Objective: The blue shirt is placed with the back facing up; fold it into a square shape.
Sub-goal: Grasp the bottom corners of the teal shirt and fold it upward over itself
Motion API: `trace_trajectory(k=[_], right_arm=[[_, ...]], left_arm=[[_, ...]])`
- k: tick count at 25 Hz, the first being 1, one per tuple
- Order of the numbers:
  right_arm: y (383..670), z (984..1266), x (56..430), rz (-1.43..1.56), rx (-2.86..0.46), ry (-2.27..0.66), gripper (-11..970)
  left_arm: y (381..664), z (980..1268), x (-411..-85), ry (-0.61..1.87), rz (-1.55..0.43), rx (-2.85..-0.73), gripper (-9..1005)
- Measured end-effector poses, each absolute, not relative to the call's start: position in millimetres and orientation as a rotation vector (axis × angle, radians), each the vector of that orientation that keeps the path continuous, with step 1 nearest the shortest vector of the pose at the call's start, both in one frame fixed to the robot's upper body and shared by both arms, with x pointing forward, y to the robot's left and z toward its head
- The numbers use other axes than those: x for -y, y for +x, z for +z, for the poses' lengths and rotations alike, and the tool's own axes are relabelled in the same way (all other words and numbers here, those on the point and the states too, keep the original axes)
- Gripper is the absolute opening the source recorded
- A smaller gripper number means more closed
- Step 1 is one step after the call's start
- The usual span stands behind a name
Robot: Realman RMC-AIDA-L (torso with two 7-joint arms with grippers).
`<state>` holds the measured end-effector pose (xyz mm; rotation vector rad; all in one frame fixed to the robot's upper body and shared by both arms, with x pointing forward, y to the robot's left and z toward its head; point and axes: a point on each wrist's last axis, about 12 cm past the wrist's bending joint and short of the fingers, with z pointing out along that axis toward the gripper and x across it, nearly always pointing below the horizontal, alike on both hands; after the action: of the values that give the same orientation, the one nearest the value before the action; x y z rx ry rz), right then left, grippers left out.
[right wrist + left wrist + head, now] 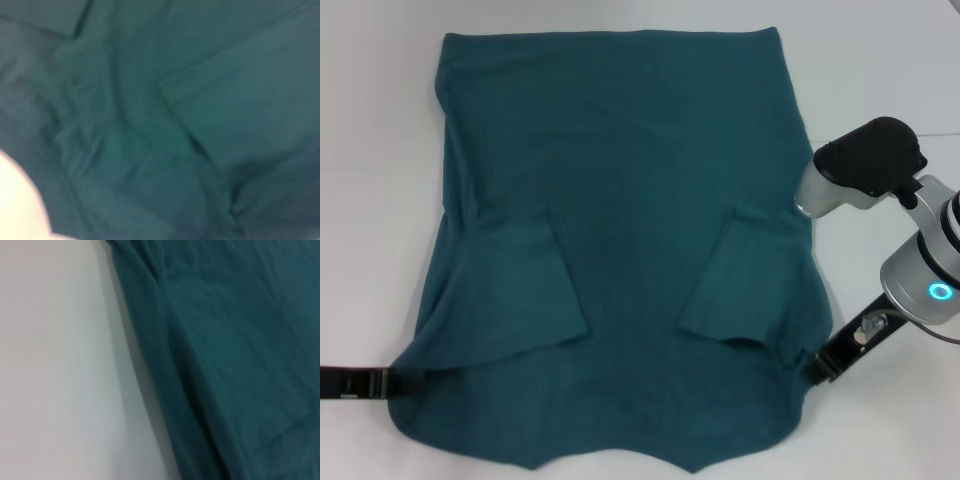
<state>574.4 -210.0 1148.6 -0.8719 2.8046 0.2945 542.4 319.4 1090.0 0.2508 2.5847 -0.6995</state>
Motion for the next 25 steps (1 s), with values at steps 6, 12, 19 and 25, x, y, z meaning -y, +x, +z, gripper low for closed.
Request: trace_trajectory(k=[6,12,19,25], right_arm=[[565.1,1156.0,211.0,0.323,-2.854,-1.035,38],[553.1,1156.8,218.4,0.377,-2.92,-1.15,38],[534.1,1150.6,222.9,0.406,-2.991,-1.314,38],[527.6,1140.8,223.9,0.382,-3.041,-1.363,38]], left_arm=[[532.1,1097.1,-322.5,0.255,-0.777,-2.654,9],[515.0,1104.0,-331.7,0.253,-0.813,-2.761,8],[494.9,1102.0,-337.9,0.26,-0.823,-2.909,8],[478.5,1097.0,-340.4,0.251,-0.837,-3.022,9]])
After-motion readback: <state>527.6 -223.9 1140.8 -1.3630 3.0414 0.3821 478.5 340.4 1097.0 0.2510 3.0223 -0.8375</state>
